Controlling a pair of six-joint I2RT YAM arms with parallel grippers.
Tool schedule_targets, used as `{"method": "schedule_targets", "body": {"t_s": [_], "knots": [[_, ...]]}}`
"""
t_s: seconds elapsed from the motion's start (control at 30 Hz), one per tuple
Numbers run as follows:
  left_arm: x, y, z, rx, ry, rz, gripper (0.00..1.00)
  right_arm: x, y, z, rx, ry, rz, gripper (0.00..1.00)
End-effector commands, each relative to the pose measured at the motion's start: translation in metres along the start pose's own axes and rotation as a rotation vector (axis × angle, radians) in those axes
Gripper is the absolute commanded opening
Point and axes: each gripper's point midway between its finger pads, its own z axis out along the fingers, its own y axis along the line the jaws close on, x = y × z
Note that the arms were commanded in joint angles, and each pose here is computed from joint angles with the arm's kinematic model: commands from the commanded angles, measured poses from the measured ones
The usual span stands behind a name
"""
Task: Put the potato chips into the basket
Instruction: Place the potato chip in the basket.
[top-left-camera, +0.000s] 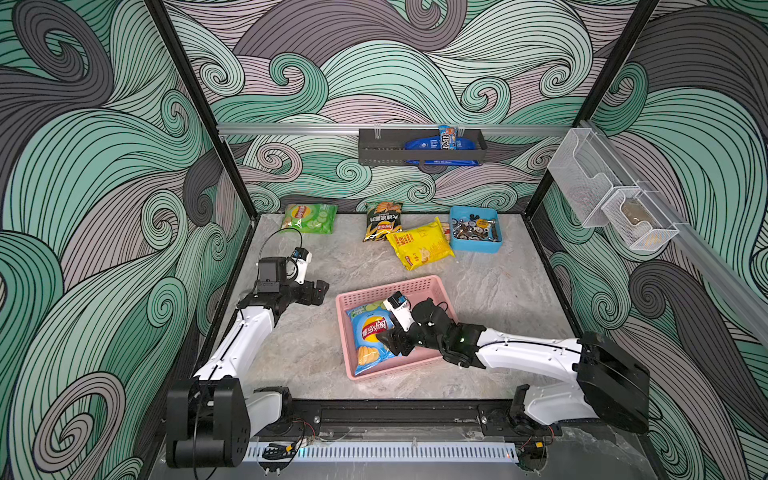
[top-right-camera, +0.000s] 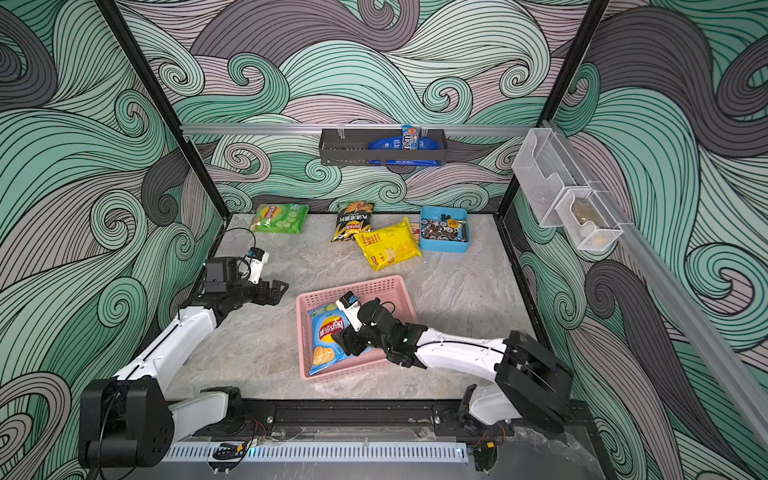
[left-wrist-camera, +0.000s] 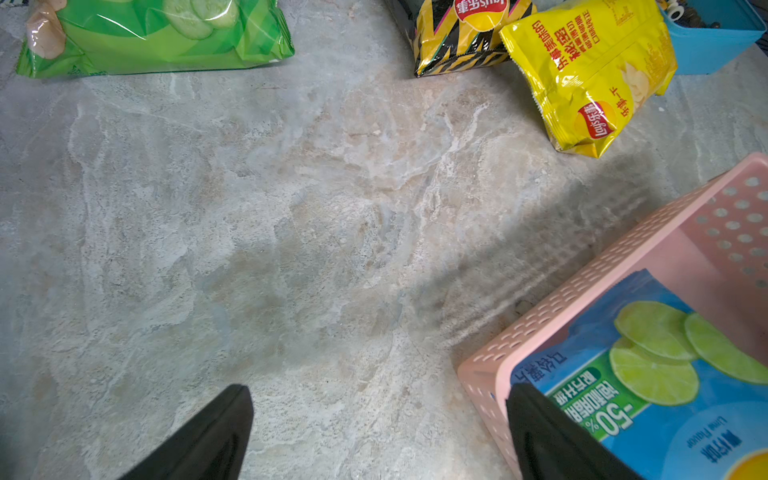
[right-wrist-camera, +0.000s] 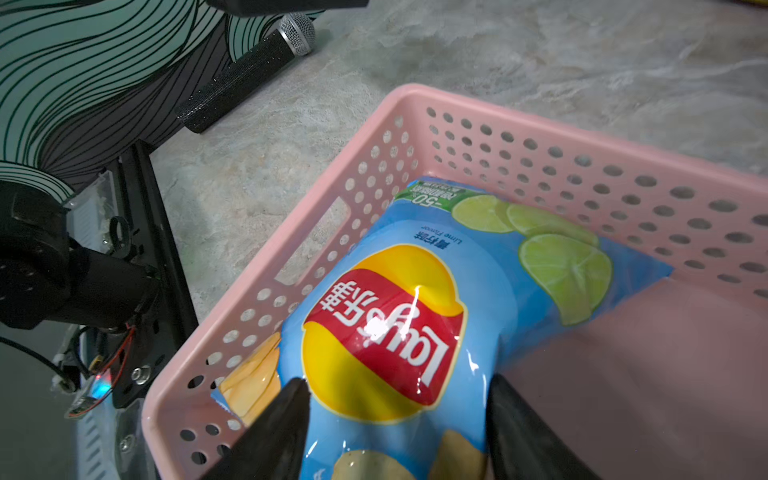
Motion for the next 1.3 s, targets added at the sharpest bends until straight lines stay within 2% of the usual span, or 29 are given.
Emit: {"method": "schedule_targets", "body": {"t_s": [0.0, 0.07, 0.23, 0.5, 0.67, 0.8, 1.0, 1.17, 1.27], "knots": [[0.004, 0.000, 0.002, 0.009, 0.006, 0.002, 0.98, -0.026, -0.006, -0.017, 0.051, -0.067, -0.005, 0.79], [0.004, 0.000, 0.002, 0.010, 0.004, 0.003, 0.98, -0.029, -0.010, -0.021, 0.064, -0.053, 0.006, 0.78], [0.004, 0.000, 0.002, 0.011, 0.007, 0.004, 0.98, -0.031, 0.006, -0.019, -0.034, -0.023, 0.028, 0.67], [0.004, 0.000, 0.002, 0.010, 0.006, 0.006, 0.98, 0.007, 0.008, 0.010, -0.065, 0.118, 0.051, 0.43], [0.003, 0.000, 0.002, 0.010, 0.004, 0.006, 0.98, 0.041, 0.005, 0.026, -0.050, 0.213, 0.050, 0.32], [0.003, 0.000, 0.001, 0.006, 0.002, 0.007, 0.98, 0.060, 0.011, 0.030, -0.058, 0.261, 0.046, 0.32], [0.004, 0.001, 0.002, 0.007, 0.006, 0.004, 0.98, 0.063, 0.028, 0.026, -0.112, 0.274, 0.039, 0.38], [0.003, 0.001, 0.002, 0.006, 0.004, 0.006, 0.98, 0.038, 0.029, 0.011, -0.096, 0.218, 0.011, 0.42], [0.004, 0.001, 0.002, 0.007, 0.007, 0.004, 0.98, 0.008, 0.026, -0.001, -0.066, 0.153, -0.003, 0.55]]}}
